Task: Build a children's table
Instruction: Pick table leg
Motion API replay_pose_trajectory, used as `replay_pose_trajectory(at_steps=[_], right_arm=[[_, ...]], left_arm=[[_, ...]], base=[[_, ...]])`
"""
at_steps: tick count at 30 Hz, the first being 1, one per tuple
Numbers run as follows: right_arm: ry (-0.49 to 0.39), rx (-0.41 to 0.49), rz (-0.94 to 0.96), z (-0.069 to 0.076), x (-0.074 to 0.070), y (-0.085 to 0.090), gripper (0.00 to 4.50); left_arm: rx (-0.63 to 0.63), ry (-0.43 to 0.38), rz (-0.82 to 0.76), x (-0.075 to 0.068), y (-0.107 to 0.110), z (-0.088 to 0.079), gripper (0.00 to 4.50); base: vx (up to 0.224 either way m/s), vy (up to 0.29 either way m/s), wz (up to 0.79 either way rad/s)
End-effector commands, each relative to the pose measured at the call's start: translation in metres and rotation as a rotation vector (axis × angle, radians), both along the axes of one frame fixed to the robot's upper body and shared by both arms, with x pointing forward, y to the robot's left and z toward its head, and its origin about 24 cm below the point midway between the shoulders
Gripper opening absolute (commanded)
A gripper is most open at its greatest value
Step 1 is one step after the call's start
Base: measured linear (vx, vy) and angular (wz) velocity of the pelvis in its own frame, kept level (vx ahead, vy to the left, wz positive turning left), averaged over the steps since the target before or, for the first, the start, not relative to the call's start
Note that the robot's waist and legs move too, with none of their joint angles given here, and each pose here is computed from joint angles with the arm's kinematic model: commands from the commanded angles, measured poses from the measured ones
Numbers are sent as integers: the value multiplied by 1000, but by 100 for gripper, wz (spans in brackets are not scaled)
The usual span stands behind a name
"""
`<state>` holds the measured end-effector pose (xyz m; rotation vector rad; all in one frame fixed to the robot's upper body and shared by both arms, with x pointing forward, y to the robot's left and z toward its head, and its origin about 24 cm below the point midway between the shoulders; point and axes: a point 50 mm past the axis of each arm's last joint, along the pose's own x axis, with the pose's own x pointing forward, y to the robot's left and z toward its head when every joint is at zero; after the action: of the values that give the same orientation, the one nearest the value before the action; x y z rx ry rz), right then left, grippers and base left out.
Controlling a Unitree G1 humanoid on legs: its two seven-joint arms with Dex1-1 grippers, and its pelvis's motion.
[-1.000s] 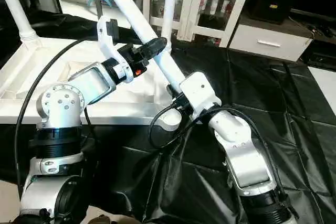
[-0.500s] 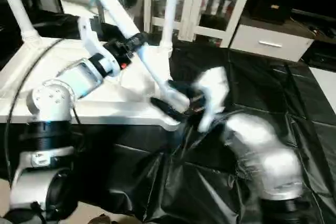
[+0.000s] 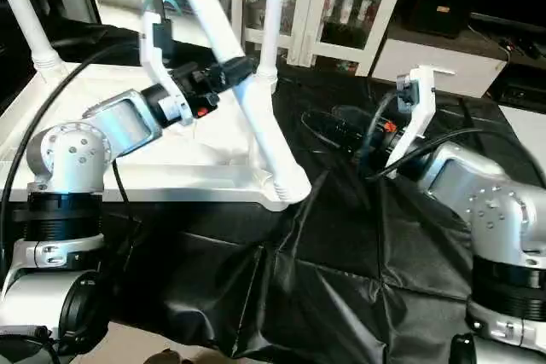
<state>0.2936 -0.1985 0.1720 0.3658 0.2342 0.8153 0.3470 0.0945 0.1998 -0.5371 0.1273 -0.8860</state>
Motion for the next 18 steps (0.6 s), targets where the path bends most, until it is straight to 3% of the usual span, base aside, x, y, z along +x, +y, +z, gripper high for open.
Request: replay_pose_trajectory(at_steps=[1,6,11,14,18], right_arm=[[5,0,12,7,-1,-1,450],[32,-7,77,4,-8,5,450],[-133,-131,223,13,-19,23,450],[-158,-155,272,13,-21,28,450],[-110,-215,357,-2,-25,33,450]], left_arm=[[3,-45,-41,-3,-4,11,177],[-1,-50,-77,-6,-6,12,177],[105,-159,-248,-20,-12,14,177],[141,-200,-335,-27,-16,16,177],[184,-256,-439,-34,-21,19,177]], base=[[0,0,0],[0,0,0],[0,0,0],[0,0,0],[0,0,0]])
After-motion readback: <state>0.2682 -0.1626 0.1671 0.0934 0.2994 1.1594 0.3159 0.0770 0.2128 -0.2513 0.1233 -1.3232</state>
